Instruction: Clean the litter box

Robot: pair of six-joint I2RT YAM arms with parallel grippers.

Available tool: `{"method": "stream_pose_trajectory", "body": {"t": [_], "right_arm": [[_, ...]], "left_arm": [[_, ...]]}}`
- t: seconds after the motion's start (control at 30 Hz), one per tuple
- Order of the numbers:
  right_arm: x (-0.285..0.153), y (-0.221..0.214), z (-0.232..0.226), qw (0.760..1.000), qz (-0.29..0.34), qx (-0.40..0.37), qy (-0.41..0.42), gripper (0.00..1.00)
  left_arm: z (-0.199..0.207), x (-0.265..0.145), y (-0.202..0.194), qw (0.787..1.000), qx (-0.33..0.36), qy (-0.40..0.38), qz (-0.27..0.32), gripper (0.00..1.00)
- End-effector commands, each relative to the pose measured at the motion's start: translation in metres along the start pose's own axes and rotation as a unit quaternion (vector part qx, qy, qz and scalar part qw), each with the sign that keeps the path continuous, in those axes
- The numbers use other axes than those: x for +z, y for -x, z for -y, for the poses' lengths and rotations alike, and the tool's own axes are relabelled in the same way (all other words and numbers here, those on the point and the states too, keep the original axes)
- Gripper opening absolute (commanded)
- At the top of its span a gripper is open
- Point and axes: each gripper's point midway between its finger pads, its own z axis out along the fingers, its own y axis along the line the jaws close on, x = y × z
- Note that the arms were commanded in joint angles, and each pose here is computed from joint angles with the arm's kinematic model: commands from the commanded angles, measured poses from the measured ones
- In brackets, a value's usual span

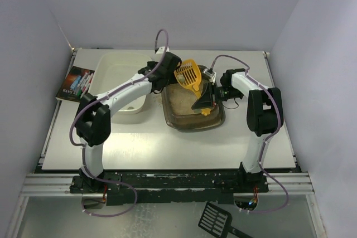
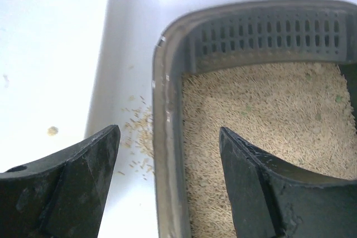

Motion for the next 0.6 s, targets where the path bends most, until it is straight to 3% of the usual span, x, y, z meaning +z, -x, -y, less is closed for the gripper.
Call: {"method": "stream_pose_trajectory", "body": {"t": [0.0, 0.23, 0.57], "right_arm": [[0.000, 0.012, -0.013, 0.999, 0.028, -0.027, 0.018, 0.00], [0.000, 0.010, -0.018, 0.999, 0.027, -0.040, 0.017, 0.00], [-0.001, 0.022, -0.030, 0.998, 0.006, -0.064, 0.001, 0.00]], "left_arm": [[-0.033, -0.016, 0.043, 0.999, -0.005, 0.026, 0.028, 0.81], [-0.060, -0.009, 0.042, 1.000, -0.006, 0.027, 0.010, 0.81], [-0.081, -0.016, 0.075, 1.000, -0.015, -0.002, -0.011, 0.78]]}}
